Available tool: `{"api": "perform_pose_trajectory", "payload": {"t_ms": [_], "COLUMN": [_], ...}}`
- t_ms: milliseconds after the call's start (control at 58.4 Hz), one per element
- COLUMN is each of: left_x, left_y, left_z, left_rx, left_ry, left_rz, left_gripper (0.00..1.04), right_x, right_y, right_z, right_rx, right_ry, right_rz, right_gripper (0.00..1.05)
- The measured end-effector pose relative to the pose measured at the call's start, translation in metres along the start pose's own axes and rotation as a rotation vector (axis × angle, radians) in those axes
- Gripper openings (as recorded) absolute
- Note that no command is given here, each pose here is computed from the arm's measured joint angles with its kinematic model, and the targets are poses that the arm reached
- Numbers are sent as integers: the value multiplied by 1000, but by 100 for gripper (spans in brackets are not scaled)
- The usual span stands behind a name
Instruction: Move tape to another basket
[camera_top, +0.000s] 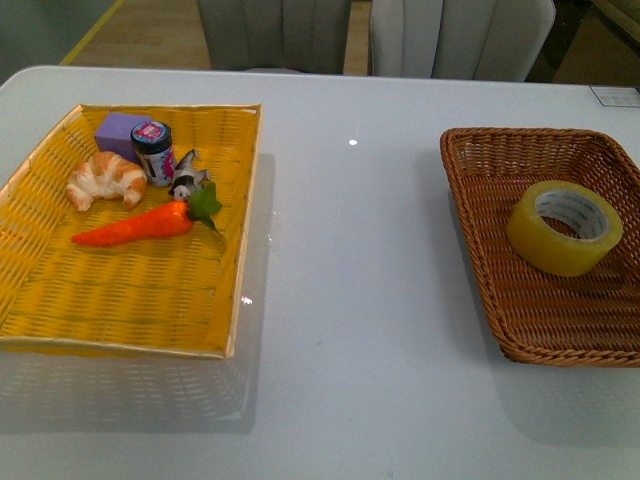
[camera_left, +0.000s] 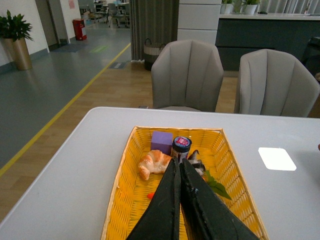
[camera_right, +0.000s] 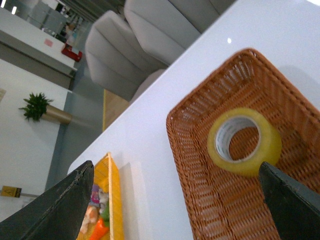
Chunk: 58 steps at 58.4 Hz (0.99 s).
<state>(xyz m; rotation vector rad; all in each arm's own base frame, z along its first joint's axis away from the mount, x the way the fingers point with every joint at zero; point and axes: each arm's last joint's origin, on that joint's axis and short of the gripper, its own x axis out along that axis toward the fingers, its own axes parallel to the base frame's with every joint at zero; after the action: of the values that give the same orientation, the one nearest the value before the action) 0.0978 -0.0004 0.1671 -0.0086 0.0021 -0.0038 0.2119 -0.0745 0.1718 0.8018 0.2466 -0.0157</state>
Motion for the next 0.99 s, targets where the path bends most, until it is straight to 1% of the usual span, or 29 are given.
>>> {"api": "perform_pose_trajectory", "payload": {"t_ms": [51, 69, 86, 103, 137, 154, 206, 223, 291, 326, 428, 445, 514, 531, 771, 822, 891, 994], "left_x": [0, 0, 0, 0, 0, 0, 0, 0, 0, 0, 0, 0, 0, 0, 0, 0, 0, 0], "left_y": [0, 0, 0, 0, 0, 0, 0, 0, 0, 0, 0, 0, 0, 0, 0, 0, 0, 0], "left_z": [0, 0, 0, 0, 0, 0, 0, 0, 0, 0, 0, 0, 0, 0, 0, 0, 0, 0], "left_rx": [0, 0, 0, 0, 0, 0, 0, 0, 0, 0, 0, 0, 0, 0, 0, 0, 0, 0], "left_ry": [0, -1, -1, -1, -1, -1, -1, -1, -1, -1, -1, -1, -1, -1, -1, -1, -1, -1], "left_rz": [0, 0, 1, 0, 0, 0, 0, 0, 0, 0, 0, 0, 0, 0, 0, 0, 0, 0], "left_gripper": [2, 2, 2, 2, 2, 2, 2, 2, 2, 2, 2, 2, 2, 2, 2, 2, 2, 2], "right_x": [-3, -4, -6, -9, -13, -14, -19, -20, -27, -30, -38, -39, -44, -45, -60, -63, -66, -72], "right_y": [4, 4, 5, 6, 9, 10, 13, 13, 13, 13, 19, 20, 23, 23, 32, 37, 42, 43], "right_z": [0, -1, -4, -7, -14, -15, -24, -26, -38, -42, -50, -50, -54, -55, -62, -66, -69, -70], "right_rx": [-187, -222, -293, -379, -500, -528, -643, -664, -721, -739, -770, -771, -779, -780, -794, -792, -796, -796], "right_ry": [-117, -141, -174, -198, -218, -220, -244, -246, -234, -231, -228, -229, -235, -235, -246, -259, -255, -261], "right_rz": [24, 19, 19, 20, 25, 26, 33, 30, 3, -1, 6, 7, 4, 3, 10, -12, 19, 19], "right_gripper": [87, 85, 82, 78, 71, 69, 59, 57, 43, 38, 18, 17, 2, 1, 2, 2, 2, 2]}}
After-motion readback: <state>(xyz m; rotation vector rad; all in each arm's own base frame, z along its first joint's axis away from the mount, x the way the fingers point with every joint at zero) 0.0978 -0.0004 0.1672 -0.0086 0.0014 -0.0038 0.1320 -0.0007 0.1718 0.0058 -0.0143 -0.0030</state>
